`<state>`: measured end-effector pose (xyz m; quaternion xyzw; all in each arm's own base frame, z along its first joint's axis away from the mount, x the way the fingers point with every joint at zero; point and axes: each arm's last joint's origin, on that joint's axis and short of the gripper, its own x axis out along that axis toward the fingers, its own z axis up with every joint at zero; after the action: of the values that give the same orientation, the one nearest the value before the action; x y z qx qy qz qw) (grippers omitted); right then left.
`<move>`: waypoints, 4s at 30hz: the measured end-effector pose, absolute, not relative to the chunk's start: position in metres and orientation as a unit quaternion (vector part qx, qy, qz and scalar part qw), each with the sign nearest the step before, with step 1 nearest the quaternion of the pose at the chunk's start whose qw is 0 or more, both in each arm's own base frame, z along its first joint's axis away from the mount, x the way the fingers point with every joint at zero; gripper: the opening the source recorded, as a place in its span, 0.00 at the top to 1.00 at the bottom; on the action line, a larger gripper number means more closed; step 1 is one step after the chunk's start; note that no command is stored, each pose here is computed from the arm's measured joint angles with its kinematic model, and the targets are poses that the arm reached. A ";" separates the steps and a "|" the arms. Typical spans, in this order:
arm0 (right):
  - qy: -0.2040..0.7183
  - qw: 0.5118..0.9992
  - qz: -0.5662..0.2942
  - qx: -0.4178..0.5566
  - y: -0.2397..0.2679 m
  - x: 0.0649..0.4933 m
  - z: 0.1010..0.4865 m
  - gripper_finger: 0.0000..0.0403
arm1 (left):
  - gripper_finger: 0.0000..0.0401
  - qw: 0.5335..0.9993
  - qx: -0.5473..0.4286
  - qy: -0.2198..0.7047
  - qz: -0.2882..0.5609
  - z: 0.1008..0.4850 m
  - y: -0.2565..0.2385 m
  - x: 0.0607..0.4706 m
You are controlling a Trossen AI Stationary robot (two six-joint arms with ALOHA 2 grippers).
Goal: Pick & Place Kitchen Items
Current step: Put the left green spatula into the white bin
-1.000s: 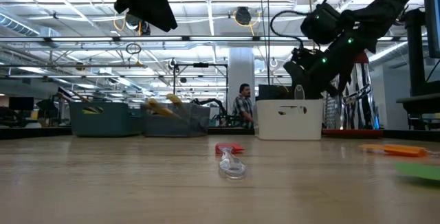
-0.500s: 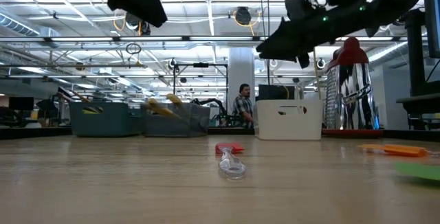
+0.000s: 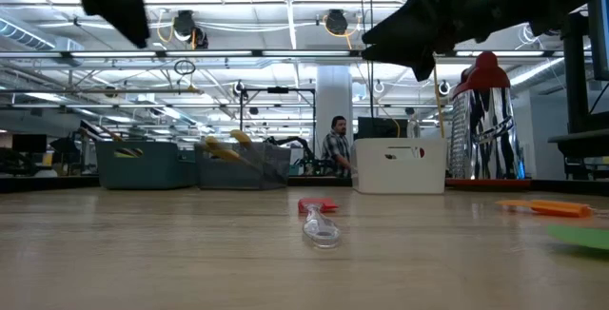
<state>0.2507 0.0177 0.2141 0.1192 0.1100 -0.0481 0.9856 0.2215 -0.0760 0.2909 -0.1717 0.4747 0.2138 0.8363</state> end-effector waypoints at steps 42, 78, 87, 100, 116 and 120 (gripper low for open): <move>0.130 0.979 -0.028 0.153 0.032 0.248 0.211 0.55 | 0.66 0.524 -0.527 0.581 0.332 0.169 -0.117 0.120; 0.133 0.981 -0.027 0.141 0.032 0.248 0.210 0.56 | 0.66 0.482 -0.520 0.574 0.409 0.131 -0.153 0.117; 0.133 0.981 -0.027 0.141 0.032 0.248 0.210 0.57 | 0.67 0.487 -0.514 0.570 0.416 0.130 -0.152 0.116; 0.133 0.981 -0.027 0.141 0.032 0.248 0.210 0.58 | 0.96 0.508 -0.510 0.559 0.412 0.131 -0.150 0.117; 0.132 0.981 -0.029 0.141 0.032 0.248 0.210 0.58 | 0.93 0.578 -0.538 0.489 0.370 0.148 -0.140 0.118; 0.132 0.981 -0.030 0.141 0.032 0.248 0.210 0.58 | 0.94 0.615 -0.545 0.451 0.346 0.154 -0.138 0.120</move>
<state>0.2482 0.0317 0.2103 0.1411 0.1321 -0.0295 0.9807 0.1200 -0.1383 0.1541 -0.5454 0.4514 0.3463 0.6155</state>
